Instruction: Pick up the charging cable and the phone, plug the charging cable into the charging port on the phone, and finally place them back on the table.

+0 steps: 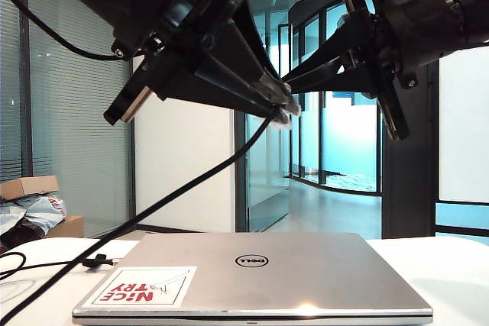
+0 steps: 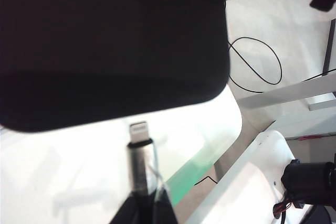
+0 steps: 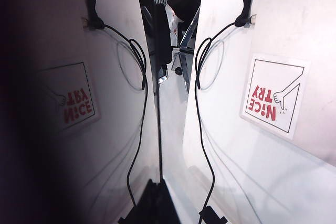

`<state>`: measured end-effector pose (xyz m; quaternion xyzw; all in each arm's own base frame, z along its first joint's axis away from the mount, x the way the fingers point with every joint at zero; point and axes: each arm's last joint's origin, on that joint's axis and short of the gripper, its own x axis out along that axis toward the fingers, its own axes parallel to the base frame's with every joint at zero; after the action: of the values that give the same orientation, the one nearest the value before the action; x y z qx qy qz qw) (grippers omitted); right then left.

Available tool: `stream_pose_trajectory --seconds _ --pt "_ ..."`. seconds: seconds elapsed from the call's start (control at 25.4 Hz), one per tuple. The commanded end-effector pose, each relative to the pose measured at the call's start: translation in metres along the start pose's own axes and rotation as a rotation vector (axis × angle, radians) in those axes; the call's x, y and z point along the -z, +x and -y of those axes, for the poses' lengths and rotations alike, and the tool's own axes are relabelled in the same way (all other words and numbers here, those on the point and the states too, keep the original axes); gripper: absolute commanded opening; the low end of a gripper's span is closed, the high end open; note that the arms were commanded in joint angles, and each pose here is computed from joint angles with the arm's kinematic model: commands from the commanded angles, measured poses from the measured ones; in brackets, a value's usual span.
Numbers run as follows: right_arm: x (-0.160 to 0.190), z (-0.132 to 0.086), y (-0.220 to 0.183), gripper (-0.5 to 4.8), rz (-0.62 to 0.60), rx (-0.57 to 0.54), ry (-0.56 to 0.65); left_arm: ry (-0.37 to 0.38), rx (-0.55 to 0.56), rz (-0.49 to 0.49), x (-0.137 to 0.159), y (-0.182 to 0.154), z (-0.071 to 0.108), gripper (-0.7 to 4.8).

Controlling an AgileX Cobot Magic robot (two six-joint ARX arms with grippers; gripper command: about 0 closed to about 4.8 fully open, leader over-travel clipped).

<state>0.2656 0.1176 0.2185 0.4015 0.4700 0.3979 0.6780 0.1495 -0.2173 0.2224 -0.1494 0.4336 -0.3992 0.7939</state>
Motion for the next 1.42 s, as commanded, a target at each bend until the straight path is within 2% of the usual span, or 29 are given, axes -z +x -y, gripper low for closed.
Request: stream_pose_trajectory --seconds 0.04,0.59,0.94,1.42 --pt "-0.0025 -0.0077 -0.0012 -0.06 -0.009 -0.051 -0.038 0.007 0.018 0.019 -0.0028 -0.001 0.0028 -0.07" --pt "-0.0025 -0.0119 0.0002 -0.06 -0.023 -0.092 -0.101 0.007 0.018 0.019 -0.0028 -0.001 0.0028 -0.07" --pt "-0.0035 -0.0112 -0.0001 -0.06 0.003 -0.074 -0.129 0.006 0.019 0.019 -0.0028 -0.001 0.0028 -0.07" --pt "0.0005 -0.0071 0.0002 -0.06 -0.041 -0.058 -0.126 0.007 0.018 0.019 -0.0028 -0.001 0.0028 -0.07"
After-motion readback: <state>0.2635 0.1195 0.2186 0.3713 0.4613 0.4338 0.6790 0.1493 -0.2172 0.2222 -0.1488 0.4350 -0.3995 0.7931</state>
